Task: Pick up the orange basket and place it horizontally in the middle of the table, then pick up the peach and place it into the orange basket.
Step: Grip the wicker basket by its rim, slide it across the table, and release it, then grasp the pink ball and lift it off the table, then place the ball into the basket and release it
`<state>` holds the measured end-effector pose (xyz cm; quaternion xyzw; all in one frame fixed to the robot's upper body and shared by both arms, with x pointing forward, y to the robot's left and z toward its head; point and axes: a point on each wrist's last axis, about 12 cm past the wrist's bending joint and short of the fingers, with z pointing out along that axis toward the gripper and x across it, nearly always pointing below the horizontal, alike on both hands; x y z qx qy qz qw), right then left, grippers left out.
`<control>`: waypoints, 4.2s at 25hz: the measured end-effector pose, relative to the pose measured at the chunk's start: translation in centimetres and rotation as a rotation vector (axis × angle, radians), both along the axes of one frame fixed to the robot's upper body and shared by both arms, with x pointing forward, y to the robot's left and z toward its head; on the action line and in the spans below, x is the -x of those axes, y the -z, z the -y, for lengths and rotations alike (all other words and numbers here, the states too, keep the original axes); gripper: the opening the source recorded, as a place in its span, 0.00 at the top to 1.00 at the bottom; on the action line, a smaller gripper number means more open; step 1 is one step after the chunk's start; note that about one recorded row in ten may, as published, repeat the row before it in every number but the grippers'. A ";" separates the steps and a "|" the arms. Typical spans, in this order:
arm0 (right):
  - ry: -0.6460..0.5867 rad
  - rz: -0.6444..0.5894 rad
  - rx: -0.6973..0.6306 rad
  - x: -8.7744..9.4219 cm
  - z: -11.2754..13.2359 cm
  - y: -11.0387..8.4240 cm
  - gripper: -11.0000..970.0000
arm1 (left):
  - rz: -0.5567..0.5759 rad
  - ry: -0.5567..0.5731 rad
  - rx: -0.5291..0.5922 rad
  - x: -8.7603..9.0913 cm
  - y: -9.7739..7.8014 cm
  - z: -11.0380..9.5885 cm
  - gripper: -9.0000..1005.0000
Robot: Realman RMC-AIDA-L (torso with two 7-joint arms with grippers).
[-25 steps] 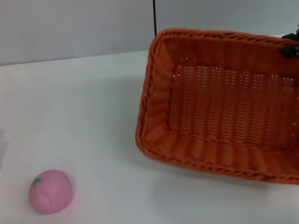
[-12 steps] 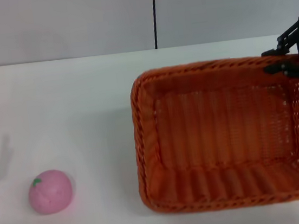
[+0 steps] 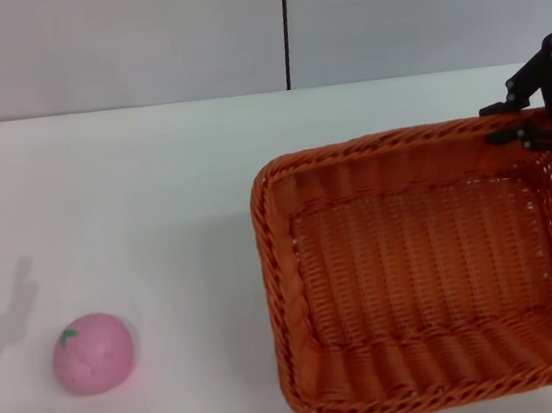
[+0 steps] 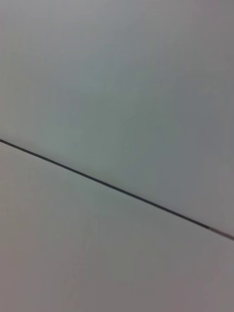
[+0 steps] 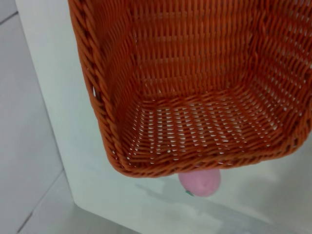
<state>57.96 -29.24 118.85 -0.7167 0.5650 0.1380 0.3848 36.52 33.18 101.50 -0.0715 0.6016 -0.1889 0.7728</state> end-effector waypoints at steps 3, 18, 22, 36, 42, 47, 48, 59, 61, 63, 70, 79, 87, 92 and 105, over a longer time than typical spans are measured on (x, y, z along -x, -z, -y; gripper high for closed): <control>0.012 0.006 0.006 -0.2 0.2 0.0 0.76 | 0.002 0.005 0.003 0.0 0.0 0.1 0.23; 0.114 0.054 -0.067 -1.4 0.3 1.3 0.73 | 0.006 0.022 0.001 -0.3 -0.1 0.2 0.24; 0.129 0.069 -0.091 -1.3 0.2 1.5 0.72 | 0.003 0.028 -0.005 -0.2 -0.1 0.1 0.24; 0.472 0.246 -0.925 4.5 5.7 2.1 0.43 | -0.199 0.403 -0.114 0.6 -0.9 -3.7 0.24; 0.572 0.245 -1.218 9.0 6.7 6.3 0.43 | -0.341 0.558 -0.227 -0.1 -0.6 -4.3 0.25; 0.623 0.185 -1.288 11.6 6.8 8.5 0.43 | -0.408 0.585 -0.300 -0.5 0.1 -4.2 0.25; 0.633 0.182 -1.300 11.9 6.8 8.7 0.43 | -0.419 0.600 -0.315 -0.6 0.2 -4.1 0.25; 0.659 0.176 -1.357 13.3 7.1 9.3 0.43 | -0.507 0.719 -0.384 -1.5 1.6 -2.6 0.25; 0.660 0.175 -1.358 13.3 7.1 9.3 0.43 | -0.513 0.728 -0.386 -1.6 1.7 -2.3 0.25; 0.661 0.175 -1.358 13.3 7.1 9.3 0.43 | -0.514 0.728 -0.383 -1.6 1.8 -2.2 0.25; 0.683 0.159 -1.379 13.5 6.9 9.8 0.43 | -0.484 0.708 -0.419 -1.6 1.9 -2.2 0.47; 0.789 0.206 -1.433 14.8 7.5 10.9 0.42 | -0.288 0.640 -0.390 -2.7 0.2 -1.8 0.58; 0.829 0.227 -1.446 14.9 7.2 11.5 0.42 | -0.080 0.791 -0.345 -7.5 -2.5 1.7 0.63; 0.830 0.224 -1.455 14.6 6.7 11.7 0.42 | -0.034 0.853 -0.328 -9.1 -3.0 3.6 0.67; 0.871 0.260 -1.472 14.2 5.7 12.3 0.41 | -0.049 1.004 -0.256 -14.5 -3.3 14.7 0.75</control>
